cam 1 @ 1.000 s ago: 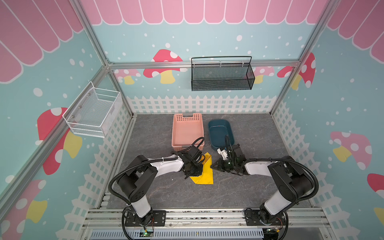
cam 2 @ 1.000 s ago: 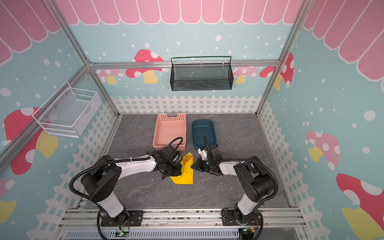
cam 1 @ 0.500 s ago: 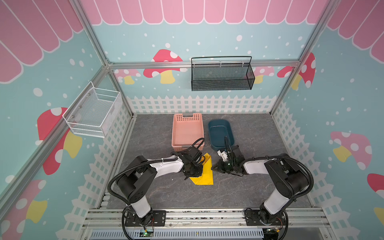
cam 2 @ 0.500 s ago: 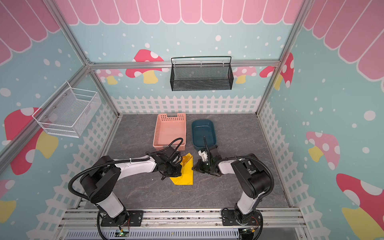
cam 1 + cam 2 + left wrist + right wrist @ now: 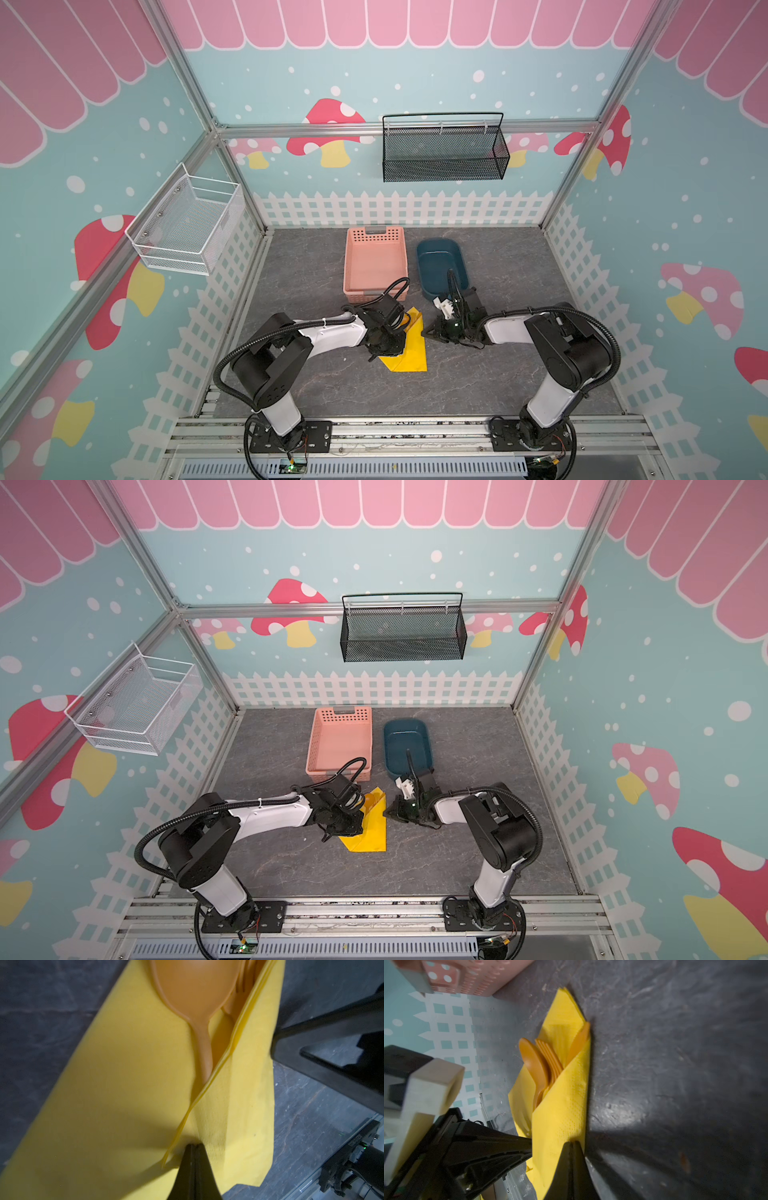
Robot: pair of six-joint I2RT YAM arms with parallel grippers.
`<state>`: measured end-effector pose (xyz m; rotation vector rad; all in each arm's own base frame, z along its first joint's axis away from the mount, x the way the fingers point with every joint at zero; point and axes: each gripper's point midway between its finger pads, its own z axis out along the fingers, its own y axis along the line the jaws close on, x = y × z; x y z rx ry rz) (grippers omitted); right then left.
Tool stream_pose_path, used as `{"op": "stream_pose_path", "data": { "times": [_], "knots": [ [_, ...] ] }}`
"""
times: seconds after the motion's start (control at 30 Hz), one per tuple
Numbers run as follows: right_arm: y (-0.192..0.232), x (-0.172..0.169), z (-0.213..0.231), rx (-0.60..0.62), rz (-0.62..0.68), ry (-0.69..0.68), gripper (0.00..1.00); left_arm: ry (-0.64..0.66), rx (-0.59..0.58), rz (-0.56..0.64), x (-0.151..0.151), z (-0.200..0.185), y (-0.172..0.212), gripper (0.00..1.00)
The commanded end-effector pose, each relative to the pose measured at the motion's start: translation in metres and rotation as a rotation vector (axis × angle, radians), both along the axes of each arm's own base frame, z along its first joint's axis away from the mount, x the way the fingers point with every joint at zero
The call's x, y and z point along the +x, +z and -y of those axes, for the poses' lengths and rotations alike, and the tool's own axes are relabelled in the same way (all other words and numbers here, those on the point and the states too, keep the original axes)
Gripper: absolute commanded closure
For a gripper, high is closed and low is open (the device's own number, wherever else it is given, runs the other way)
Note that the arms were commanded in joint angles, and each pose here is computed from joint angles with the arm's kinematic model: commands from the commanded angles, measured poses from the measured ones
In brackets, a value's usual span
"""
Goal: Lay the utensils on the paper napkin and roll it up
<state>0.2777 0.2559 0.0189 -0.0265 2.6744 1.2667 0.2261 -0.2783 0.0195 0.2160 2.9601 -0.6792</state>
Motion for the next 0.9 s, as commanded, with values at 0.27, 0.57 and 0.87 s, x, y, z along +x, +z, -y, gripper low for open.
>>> {"op": "stream_pose_path", "data": {
  "times": [0.27,0.57,0.87],
  "knots": [
    [0.025,0.015,0.002,0.012,0.079,-0.033,1.0,-0.007,0.085,-0.055,-0.021,-0.019,-0.016,1.0],
    [0.013,0.02,-0.003,0.018,0.06,-0.011,1.0,-0.014,0.085,-0.053,-0.024,-0.019,-0.016,1.0],
    [-0.012,0.013,0.006,-0.04,-0.001,-0.03,1.0,-0.019,0.087,-0.055,-0.025,-0.019,-0.016,1.0]
  ]
}}
